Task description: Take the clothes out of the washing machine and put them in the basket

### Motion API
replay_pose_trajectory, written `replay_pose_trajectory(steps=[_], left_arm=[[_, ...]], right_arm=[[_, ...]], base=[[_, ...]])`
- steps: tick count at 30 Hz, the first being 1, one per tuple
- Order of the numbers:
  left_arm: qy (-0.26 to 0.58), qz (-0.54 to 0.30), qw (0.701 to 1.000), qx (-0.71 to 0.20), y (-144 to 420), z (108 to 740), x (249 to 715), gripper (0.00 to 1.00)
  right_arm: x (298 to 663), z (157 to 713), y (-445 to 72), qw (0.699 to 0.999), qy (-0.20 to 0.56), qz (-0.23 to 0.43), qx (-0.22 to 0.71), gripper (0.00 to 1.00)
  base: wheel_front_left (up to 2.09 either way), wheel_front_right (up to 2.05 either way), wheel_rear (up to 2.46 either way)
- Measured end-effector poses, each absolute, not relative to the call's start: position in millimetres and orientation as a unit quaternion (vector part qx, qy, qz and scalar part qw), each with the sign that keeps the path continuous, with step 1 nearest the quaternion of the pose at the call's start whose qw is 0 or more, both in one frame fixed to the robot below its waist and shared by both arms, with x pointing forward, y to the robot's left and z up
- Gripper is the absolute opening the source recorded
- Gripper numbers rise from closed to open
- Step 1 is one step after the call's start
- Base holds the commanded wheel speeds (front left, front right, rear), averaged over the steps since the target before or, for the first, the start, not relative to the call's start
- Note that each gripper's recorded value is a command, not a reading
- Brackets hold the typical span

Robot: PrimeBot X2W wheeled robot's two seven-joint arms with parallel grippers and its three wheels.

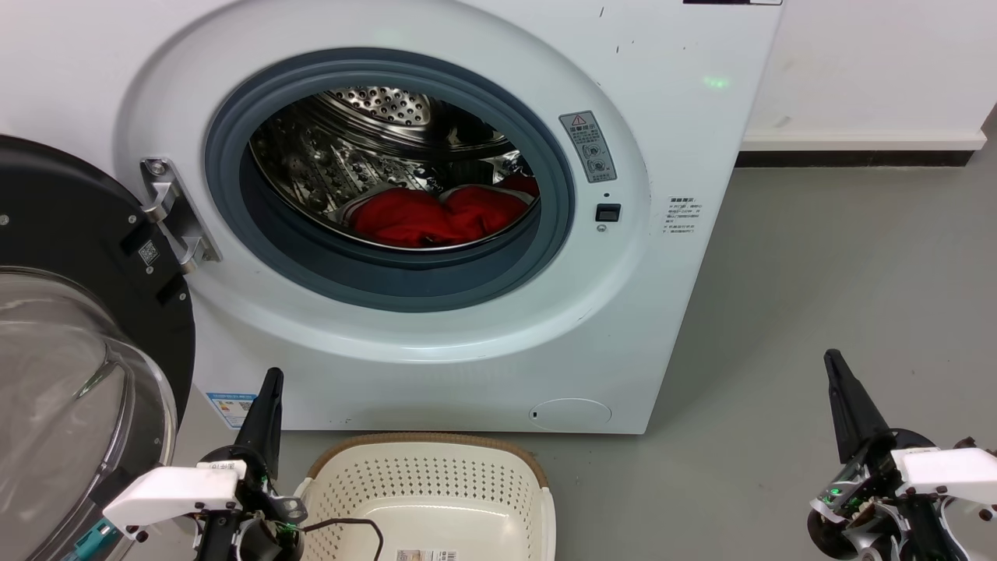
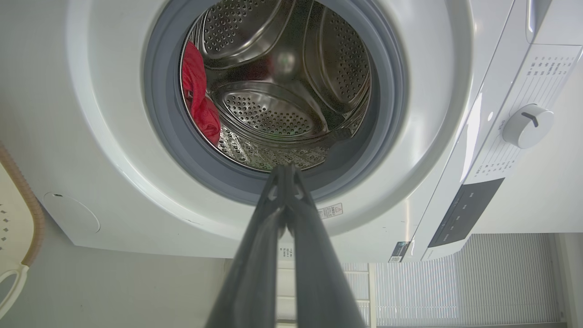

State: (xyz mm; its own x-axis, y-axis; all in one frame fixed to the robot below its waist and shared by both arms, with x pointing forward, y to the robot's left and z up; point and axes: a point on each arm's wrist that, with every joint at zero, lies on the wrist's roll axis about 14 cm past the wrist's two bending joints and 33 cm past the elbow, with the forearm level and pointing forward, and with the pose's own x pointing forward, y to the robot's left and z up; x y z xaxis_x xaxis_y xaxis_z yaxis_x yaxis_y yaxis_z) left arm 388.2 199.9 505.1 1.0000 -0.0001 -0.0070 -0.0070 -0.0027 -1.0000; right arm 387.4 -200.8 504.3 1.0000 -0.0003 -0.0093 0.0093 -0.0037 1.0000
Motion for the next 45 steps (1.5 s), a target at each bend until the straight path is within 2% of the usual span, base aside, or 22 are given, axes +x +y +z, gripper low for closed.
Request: replay_pose_trajectory(steps=[18,19,24,27,45], left_arm=[[0.003,0.002,0.706,-0.708,200,505,388,0.0],[0.005,0.005,0.706,-0.708,200,502,387,1.0],[0.022,0.028,0.705,-0.708,200,483,378,1.0],[0.016,0.03,0.716,-0.697,201,486,378,1.0],[0.015,0.037,0.827,-0.561,197,500,383,1.0]], right_arm=[[387,504,-201,0.706,0.003,-0.003,0.708,0.0],[386,502,-201,0.706,0.006,-0.006,0.709,1.0],[376,481,-202,0.704,0.023,-0.031,0.709,1.0],[376,481,-203,0.709,0.02,-0.036,0.704,1.0],[378,508,-204,0.841,-0.011,-0.018,0.541,1.0]], base=[[0.0,0.0,0.0],[0.0,0.0,0.0],[0.0,0.0,0.0],[0.0,0.0,0.0],[0.0,0.0,0.0]])
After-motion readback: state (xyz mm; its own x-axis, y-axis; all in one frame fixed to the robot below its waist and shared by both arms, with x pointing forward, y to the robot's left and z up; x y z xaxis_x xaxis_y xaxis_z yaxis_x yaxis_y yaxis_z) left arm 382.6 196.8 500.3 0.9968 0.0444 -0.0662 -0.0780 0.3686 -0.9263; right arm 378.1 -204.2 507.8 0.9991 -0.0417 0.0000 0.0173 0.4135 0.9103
